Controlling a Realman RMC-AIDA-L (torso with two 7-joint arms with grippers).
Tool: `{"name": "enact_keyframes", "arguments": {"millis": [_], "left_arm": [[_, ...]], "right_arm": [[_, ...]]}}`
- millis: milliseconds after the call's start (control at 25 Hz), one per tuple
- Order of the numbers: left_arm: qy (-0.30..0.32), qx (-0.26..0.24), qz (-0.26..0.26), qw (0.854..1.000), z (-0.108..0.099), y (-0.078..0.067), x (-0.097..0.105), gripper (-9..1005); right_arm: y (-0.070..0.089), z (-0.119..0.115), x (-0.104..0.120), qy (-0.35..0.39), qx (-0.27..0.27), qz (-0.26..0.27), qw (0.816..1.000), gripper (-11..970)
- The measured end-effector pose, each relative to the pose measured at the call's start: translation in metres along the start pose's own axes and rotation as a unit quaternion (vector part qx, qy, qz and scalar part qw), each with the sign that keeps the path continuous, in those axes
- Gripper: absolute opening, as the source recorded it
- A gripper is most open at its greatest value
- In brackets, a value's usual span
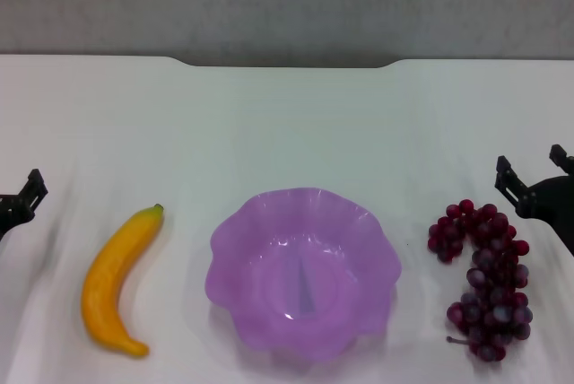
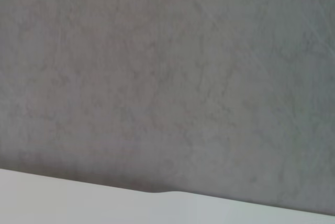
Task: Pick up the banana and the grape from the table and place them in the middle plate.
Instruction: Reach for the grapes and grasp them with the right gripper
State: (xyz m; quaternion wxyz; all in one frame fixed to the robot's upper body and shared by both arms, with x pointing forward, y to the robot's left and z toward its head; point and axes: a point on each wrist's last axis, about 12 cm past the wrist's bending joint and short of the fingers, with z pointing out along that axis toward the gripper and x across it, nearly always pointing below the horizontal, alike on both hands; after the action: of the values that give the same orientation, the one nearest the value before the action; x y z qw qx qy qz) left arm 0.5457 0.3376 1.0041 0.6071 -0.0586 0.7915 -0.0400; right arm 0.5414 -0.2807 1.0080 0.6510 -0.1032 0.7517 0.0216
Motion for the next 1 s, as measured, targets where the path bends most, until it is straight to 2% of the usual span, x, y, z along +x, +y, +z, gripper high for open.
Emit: {"name": "enact_keyframes", "arguments": {"millis": [440,680,840,1000], "left_arm": [[0.0,-0.001,-0.001,1.0,0.0,0.0,0.001,743],[0.007,-0.012,0.0,1.0,-0.006,0.008,0.006,743],[0.012,-0.019,0.001,1.0,-0.01,0.013,0.009,743],[0.012,-0.02,0.001,1.0,-0.011,0.014,0.009,743]], "right_arm": [[0.008,0.005,-0.006,-0.012,-0.009,0.01,1.0,807],[0.021,0.012,-0.013,-0.008,-0.025,0.022,0.999,805],[0.024,0.019,-0.02,0.022,-0.025,0.041,0.999,801],[0.026,0.022,-0.032,0.062,-0.022,0.035,0.997,795]]}}
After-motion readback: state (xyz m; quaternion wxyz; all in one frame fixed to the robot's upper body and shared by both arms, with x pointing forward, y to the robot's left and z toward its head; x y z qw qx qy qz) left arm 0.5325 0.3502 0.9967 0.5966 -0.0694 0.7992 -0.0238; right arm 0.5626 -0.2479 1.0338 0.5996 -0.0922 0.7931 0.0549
